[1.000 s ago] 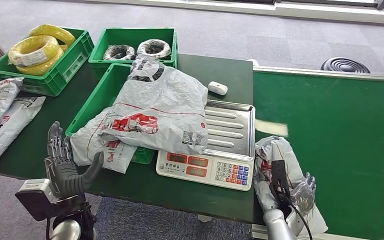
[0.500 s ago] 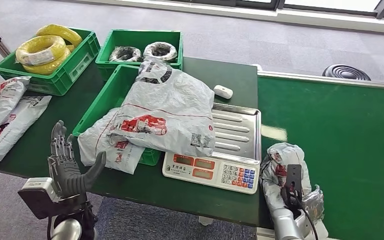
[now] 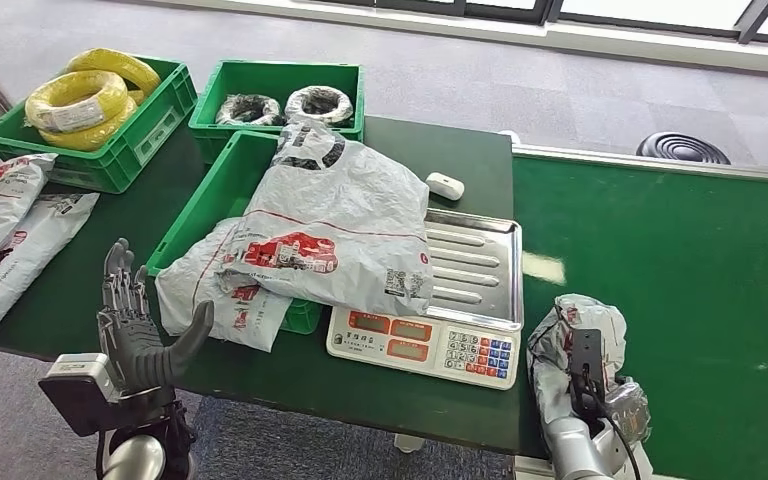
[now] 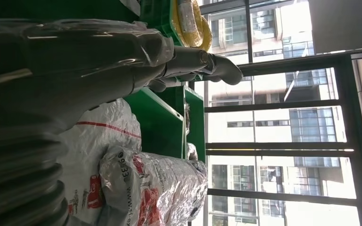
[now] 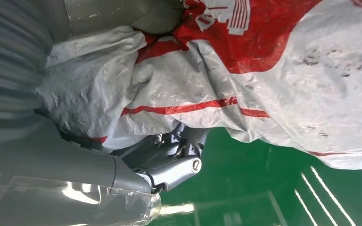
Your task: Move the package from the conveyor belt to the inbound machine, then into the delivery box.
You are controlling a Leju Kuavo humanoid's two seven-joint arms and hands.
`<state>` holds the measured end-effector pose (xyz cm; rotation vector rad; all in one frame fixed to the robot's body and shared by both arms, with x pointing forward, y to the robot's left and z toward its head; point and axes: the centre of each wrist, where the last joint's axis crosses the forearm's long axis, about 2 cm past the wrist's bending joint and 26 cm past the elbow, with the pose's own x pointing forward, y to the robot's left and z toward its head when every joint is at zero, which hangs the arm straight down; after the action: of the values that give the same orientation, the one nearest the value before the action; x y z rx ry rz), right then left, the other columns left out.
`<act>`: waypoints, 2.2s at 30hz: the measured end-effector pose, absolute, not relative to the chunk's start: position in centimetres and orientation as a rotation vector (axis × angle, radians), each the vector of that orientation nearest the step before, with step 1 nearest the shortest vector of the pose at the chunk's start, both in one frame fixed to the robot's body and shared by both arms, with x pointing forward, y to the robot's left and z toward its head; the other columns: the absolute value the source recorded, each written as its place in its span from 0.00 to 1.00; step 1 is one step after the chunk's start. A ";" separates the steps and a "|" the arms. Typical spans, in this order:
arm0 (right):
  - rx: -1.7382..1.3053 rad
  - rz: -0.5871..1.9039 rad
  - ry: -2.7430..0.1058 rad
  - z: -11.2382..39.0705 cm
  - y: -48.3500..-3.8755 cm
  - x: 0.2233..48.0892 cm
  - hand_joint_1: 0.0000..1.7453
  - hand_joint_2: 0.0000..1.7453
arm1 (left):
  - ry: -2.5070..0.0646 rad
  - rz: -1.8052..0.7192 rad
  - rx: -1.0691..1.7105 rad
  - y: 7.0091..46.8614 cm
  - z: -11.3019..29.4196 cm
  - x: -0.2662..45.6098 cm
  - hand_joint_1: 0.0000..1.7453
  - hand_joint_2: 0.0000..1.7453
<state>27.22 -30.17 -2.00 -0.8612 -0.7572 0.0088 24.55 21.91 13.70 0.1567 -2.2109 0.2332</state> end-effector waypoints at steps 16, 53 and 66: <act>-0.517 0.441 -1.173 1.2 -26.8 30.1 1.00 1.00 | -2.234 0.193 0.186 22.4 13.7 25.0 0.00 1.00; -0.703 0.139 -2.374 22.2 -15.5 30.2 1.00 1.00 | -2.201 0.239 0.215 21.4 12.6 24.2 0.00 1.00; -0.756 0.379 -2.092 13.8 -15.0 31.3 1.00 1.00 | -2.177 0.231 0.202 21.1 12.0 23.4 0.00 1.00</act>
<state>31.25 -14.99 13.78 -0.7561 -2.0917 0.3789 23.42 21.14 12.04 0.2025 -2.1766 0.2313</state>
